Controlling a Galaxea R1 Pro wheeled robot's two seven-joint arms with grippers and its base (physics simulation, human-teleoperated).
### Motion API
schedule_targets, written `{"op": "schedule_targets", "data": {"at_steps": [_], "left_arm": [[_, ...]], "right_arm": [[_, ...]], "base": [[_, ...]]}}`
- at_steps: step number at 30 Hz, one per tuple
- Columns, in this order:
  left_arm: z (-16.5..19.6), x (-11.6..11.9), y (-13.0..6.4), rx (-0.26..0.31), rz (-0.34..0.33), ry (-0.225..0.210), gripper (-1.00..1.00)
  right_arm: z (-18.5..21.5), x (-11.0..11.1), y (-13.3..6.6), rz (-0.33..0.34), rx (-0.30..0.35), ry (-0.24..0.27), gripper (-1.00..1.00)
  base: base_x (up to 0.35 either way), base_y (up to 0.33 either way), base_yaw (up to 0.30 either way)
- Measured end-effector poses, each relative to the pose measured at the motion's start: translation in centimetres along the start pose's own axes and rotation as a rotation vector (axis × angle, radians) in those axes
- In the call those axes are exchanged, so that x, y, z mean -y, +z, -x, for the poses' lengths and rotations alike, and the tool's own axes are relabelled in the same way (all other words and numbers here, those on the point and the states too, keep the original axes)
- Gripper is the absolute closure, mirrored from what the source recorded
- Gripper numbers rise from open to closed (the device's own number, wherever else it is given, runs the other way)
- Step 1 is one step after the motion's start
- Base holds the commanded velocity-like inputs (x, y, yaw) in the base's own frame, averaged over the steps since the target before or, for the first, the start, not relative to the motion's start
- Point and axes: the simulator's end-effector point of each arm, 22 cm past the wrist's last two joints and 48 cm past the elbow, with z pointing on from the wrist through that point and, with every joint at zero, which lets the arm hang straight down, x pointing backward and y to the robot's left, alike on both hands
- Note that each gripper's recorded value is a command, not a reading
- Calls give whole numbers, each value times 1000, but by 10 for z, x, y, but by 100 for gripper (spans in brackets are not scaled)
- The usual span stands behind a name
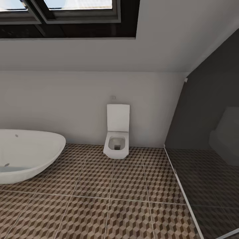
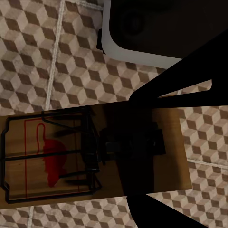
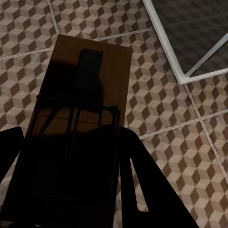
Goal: Take the four mousetraps from the cabinet in the bathroom and place them on the bathroom floor. Make sure all four end up on the same floor surface, and ensure that at least two of them are either under or directly next to the same bathroom sink.
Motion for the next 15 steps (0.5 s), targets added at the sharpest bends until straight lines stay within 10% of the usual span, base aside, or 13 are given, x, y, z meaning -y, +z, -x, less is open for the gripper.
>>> {"op": "schedule_targets", "data": {"at_steps": [15], "left_arm": [[0, 0, 0, 0, 0, 0, 100]], "right_arm": [[0, 0, 0, 0, 0, 0, 100]], "base": [[0, 0, 0]]}}
